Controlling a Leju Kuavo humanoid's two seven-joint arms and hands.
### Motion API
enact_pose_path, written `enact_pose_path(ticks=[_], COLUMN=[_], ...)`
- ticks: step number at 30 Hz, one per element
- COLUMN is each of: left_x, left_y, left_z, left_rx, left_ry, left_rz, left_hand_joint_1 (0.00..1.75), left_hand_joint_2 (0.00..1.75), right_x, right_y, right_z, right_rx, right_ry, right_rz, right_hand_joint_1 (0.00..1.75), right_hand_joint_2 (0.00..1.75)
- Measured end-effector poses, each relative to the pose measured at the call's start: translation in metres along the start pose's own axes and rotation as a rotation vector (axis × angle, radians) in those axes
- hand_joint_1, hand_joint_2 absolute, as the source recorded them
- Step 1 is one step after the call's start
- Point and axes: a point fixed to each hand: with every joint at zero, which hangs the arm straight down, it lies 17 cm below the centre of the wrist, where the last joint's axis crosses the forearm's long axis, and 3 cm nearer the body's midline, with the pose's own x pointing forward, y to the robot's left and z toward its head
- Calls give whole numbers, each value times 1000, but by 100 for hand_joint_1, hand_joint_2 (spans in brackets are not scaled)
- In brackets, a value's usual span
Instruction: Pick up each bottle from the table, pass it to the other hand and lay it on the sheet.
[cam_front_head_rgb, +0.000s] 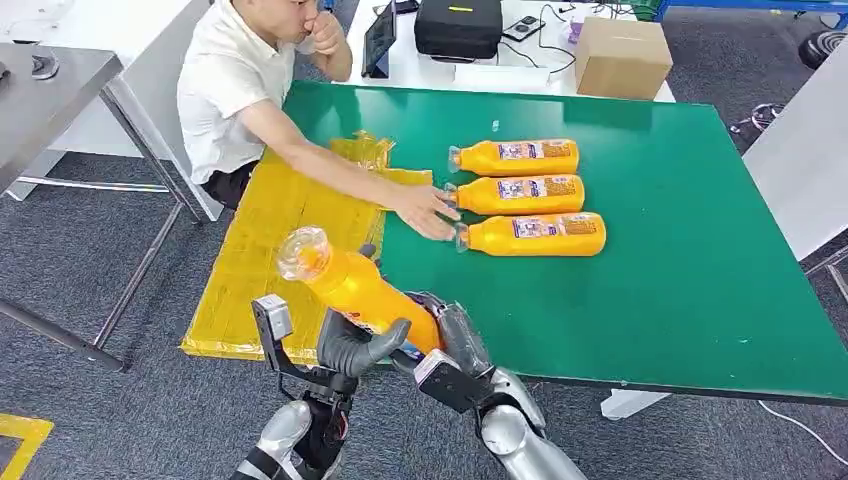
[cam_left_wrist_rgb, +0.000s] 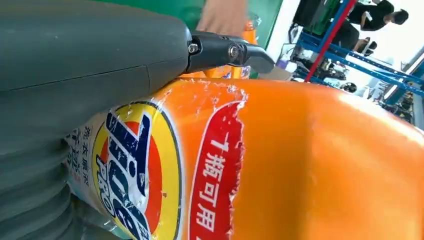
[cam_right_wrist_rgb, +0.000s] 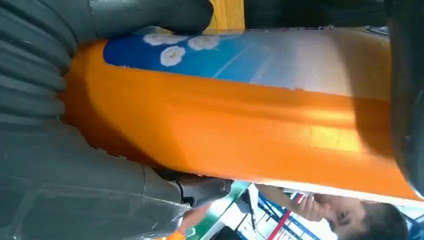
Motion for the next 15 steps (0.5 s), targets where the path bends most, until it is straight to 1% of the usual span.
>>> enact_pose_path(ticks=[4,5,7,9,13,15], left_x=[4,5,8,10,15,18], left_y=[0,0,2,8,17,21], left_z=[-3,-4,-5,-6,-7,-7], left_rx=[2,4,10,43,85,109], left_ry=[-9,-13,-24,-42,-75,-99], left_rz=[14,21,11,-48,-127,-189], left_hand_joint_1=[175,175,175,175,175,175], left_hand_joint_2=[175,175,175,175,175,175], right_x=[2,2,2,0,-5,-5], right_y=[6,7,8,4,5,1], right_z=[1,1,3,6,20,24], right_rx=[13,14,3,-35,-82,-115], right_ry=[-4,-4,1,8,28,27], right_rz=[-17,-20,-16,8,50,112], right_hand_joint_1=[0,0,0,0,0,0], right_hand_joint_2=[175,0,0,0,0,0])
